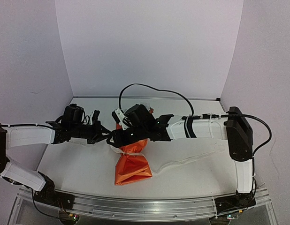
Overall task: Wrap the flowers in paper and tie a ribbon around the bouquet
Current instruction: Cross the half-tied ribbon over the folded bouquet.
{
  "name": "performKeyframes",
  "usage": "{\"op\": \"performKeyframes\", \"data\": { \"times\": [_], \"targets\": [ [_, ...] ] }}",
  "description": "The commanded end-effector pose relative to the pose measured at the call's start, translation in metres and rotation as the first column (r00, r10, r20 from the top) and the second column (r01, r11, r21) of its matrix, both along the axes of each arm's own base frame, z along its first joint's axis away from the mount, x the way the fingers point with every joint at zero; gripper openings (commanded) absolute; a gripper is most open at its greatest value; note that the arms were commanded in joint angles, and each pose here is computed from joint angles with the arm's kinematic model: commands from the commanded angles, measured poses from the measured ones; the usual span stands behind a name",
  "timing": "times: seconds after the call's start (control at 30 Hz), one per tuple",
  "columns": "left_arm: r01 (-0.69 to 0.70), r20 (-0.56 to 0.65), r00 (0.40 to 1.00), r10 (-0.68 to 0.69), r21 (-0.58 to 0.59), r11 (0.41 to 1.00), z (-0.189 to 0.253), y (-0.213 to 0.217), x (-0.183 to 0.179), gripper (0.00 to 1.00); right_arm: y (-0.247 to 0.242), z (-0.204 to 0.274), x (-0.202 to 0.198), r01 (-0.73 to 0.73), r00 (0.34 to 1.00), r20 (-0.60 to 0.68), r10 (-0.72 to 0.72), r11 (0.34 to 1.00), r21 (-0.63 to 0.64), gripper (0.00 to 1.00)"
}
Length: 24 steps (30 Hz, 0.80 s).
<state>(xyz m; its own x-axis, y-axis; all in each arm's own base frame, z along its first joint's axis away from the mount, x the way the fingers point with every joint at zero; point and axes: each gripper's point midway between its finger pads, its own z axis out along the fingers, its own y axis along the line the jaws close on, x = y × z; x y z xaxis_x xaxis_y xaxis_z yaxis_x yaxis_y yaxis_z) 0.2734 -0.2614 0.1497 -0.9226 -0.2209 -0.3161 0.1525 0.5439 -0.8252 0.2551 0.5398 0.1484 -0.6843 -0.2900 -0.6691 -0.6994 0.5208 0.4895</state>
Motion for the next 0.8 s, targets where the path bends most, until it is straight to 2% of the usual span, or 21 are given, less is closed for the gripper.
{"op": "performKeyframes", "data": {
  "times": [0.0,0.3,0.4,0.5,0.57,0.63,0.77],
  "targets": [
    [0.035,0.067,0.997,-0.030,-0.069,0.997,0.036,-0.012,0.005,0.00,0.012,0.021,0.011,0.024,0.998,0.053,-0.026,0.999,0.047,0.57],
    [0.065,0.055,0.997,-0.061,-0.065,0.996,0.035,-0.023,0.001,0.00,0.013,0.016,0.016,0.049,0.997,0.053,-0.051,0.998,0.040,0.43],
    [0.076,0.050,0.996,-0.073,-0.062,0.995,0.033,-0.027,-0.001,0.01,0.012,0.018,0.018,0.066,0.996,0.060,-0.068,0.997,0.039,0.32],
    [0.077,0.051,0.996,-0.074,-0.058,0.995,0.034,-0.028,-0.002,0.02,0.004,0.017,0.021,0.093,0.993,0.071,-0.095,0.995,0.024,0.16],
    [0.074,0.057,0.996,-0.071,-0.055,0.996,0.036,-0.028,-0.001,0.05,-0.002,0.015,0.022,0.114,0.990,0.077,-0.115,0.993,0.011,0.03],
    [0.075,0.067,0.995,-0.071,-0.054,0.996,0.040,-0.028,-0.001,0.09,-0.009,0.014,0.023,0.138,0.987,0.082,-0.138,0.990,0.002,0.00],
    [0.070,0.108,0.992,-0.065,-0.038,0.997,0.054,-0.026,0.001,0.23,-0.023,0.009,0.024,0.192,0.978,0.085,-0.191,0.981,-0.008,0.00]
  ]
}}
